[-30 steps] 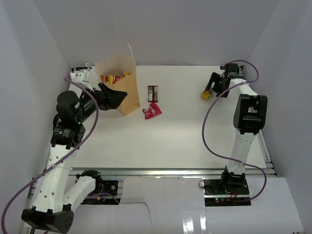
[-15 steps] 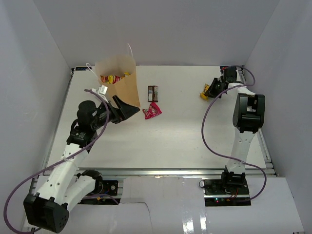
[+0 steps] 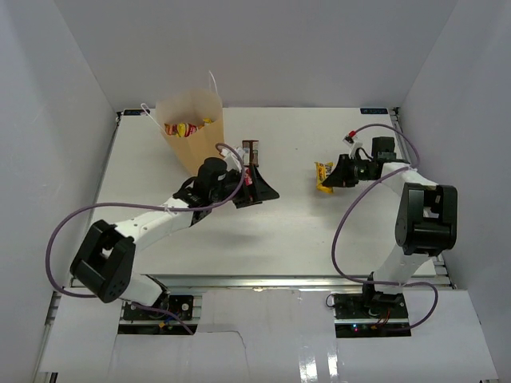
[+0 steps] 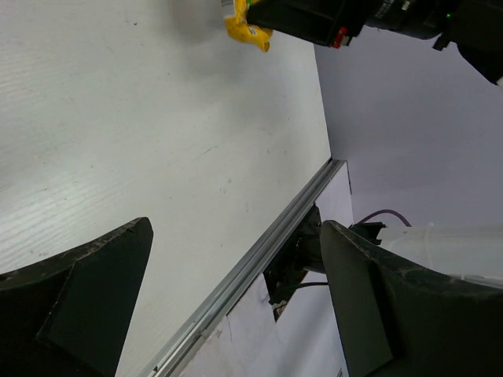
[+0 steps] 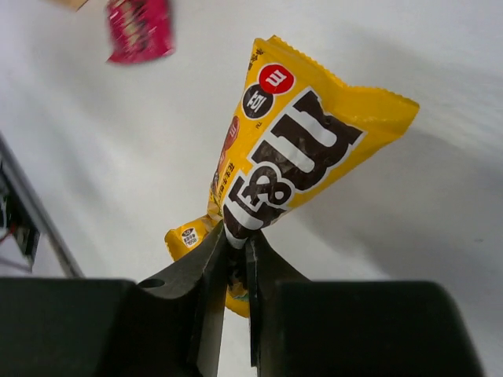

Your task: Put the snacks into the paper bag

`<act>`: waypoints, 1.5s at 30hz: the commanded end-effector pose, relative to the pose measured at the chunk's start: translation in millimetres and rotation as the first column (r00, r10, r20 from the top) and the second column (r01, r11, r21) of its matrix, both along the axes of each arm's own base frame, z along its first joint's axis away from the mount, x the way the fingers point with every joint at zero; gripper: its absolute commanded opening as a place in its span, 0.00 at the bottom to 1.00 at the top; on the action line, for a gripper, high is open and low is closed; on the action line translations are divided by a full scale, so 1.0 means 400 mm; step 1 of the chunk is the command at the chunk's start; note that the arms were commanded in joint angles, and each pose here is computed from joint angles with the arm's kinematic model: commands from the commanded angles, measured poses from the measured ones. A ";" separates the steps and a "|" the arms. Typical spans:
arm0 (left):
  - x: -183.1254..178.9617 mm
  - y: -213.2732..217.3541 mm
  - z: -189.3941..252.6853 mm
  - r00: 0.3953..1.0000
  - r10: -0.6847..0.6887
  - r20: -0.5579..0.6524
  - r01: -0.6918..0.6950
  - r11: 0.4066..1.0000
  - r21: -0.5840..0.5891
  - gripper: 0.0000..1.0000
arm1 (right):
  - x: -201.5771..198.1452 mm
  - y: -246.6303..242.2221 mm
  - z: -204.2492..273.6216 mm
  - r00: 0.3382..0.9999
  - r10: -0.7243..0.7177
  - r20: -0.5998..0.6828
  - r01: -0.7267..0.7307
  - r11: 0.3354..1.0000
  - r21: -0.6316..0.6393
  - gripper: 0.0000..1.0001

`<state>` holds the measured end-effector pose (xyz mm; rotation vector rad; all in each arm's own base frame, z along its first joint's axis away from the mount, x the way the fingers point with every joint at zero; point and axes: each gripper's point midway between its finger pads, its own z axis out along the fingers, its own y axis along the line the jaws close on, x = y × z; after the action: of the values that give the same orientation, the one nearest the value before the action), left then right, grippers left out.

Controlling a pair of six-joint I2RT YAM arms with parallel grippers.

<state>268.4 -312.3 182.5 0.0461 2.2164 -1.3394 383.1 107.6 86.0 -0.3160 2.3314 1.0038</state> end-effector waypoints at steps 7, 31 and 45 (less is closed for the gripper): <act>0.023 -0.173 -0.010 0.991 -0.127 0.040 0.128 0.992 -0.012 0.98 | -0.264 0.129 0.126 0.881 0.410 0.237 -0.455 0.872 0.179 0.17; -0.001 -0.230 -0.048 0.993 -0.120 0.009 0.120 0.993 0.005 0.77 | -0.387 0.258 0.185 0.746 0.585 0.319 -0.655 0.731 0.191 0.21; 0.007 -0.213 -0.020 0.996 -0.074 0.042 0.075 0.997 -0.005 0.76 | -0.398 0.257 0.191 0.739 0.585 0.334 -0.661 0.726 0.189 0.22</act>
<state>268.6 -400.4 147.7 0.1590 2.2807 -1.3590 231.9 206.6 146.2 -1.0863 1.8943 1.4669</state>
